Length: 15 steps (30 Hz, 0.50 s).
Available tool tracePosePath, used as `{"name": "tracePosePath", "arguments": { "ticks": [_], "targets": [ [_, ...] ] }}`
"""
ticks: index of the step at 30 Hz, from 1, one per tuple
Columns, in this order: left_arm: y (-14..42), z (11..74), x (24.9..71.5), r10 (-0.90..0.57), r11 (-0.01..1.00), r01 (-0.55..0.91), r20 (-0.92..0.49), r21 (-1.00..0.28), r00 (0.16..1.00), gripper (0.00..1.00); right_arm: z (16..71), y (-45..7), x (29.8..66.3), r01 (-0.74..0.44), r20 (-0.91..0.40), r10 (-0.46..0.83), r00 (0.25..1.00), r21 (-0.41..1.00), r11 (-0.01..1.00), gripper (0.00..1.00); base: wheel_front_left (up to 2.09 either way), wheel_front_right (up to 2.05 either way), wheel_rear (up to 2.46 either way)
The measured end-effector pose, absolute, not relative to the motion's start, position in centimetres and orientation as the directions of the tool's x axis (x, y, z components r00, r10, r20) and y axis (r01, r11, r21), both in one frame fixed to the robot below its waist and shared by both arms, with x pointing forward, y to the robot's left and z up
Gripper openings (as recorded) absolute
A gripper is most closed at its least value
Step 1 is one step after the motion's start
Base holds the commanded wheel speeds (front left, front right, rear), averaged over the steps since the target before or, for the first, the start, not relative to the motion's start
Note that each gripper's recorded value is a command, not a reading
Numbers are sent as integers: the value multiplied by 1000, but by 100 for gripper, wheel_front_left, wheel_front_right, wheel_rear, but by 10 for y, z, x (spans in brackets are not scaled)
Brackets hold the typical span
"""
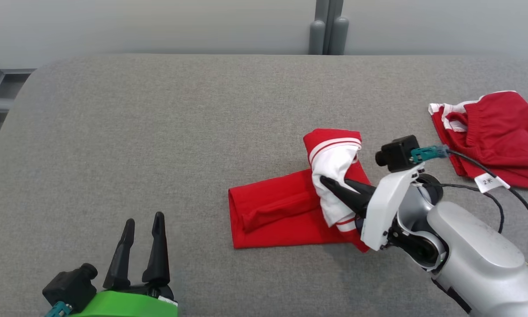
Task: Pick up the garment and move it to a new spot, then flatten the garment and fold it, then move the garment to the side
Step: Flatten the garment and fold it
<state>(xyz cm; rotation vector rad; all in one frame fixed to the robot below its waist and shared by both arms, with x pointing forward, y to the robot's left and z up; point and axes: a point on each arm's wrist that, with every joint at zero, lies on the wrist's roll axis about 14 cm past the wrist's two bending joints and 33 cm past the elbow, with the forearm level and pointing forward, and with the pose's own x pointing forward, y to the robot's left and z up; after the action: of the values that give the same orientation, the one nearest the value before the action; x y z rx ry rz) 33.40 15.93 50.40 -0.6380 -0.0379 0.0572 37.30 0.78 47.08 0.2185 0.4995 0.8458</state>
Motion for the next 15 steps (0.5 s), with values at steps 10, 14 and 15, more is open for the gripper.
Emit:
{"name": "tracePosePath", "arguments": {
  "ticks": [10, 14, 15],
  "targets": [
    [172, 501, 318, 121, 792, -94, 4, -603, 993, 100, 450, 43, 365, -706, -425, 788, 445, 375, 601, 0, 0, 0, 0],
    [182, 500, 311, 157, 788, -125, 1, -602, 988, 100, 436, 49, 364, -707, -465, 782, 415, 377, 599, 0, 0, 0, 0],
    [184, 500, 309, 166, 787, -133, -1, -603, 986, 100, 435, 53, 363, -709, -470, 784, 406, 379, 594, 0, 0, 0, 0]
  ]
}}
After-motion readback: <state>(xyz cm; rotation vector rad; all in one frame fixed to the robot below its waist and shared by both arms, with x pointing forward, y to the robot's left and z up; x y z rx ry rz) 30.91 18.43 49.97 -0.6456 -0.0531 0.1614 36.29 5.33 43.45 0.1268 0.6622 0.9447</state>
